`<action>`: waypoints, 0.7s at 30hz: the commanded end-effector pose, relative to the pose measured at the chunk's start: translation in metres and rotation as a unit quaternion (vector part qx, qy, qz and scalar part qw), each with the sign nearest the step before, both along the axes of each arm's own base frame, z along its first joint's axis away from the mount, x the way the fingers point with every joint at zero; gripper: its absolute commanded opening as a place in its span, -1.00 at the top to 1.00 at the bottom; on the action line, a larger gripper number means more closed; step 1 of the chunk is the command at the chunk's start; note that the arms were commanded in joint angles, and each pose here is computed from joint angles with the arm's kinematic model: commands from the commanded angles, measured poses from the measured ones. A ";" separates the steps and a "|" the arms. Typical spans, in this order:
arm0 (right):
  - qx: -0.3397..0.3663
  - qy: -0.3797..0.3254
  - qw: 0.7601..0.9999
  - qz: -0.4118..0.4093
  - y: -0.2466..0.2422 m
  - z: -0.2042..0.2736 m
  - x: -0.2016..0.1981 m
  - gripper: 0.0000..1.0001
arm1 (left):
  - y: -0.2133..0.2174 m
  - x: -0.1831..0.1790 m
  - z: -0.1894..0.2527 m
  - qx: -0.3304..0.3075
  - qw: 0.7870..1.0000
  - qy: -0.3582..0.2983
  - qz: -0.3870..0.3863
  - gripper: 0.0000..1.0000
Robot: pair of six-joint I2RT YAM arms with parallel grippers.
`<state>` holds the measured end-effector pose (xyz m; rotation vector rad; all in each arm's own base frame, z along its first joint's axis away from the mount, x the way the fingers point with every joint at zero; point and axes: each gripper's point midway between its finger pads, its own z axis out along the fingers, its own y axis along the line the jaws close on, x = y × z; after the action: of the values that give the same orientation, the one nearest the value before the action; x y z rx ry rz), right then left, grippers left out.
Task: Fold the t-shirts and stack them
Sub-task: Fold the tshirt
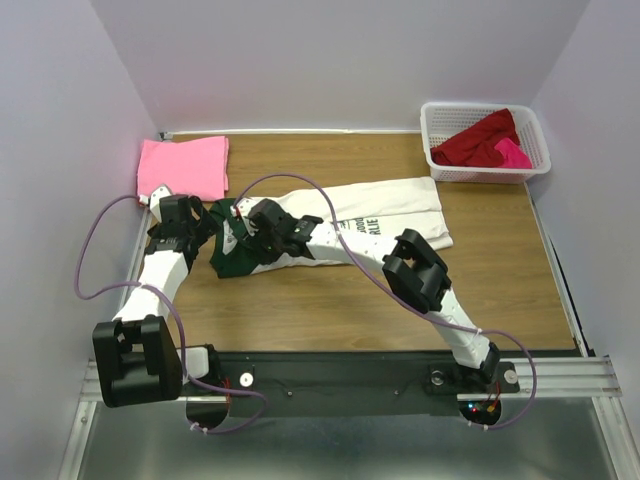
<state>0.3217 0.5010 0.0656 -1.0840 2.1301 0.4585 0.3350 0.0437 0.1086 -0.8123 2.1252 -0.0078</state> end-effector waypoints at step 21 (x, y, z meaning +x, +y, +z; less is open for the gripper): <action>0.056 -0.084 0.963 -0.249 -0.104 0.080 0.145 0.99 | -0.009 0.009 -0.008 -0.014 1.000 0.002 -0.026 -0.88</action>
<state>0.4348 0.4261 0.0968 -0.6990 2.1416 0.2068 0.3385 0.0375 0.0971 -0.8012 2.1643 -0.0405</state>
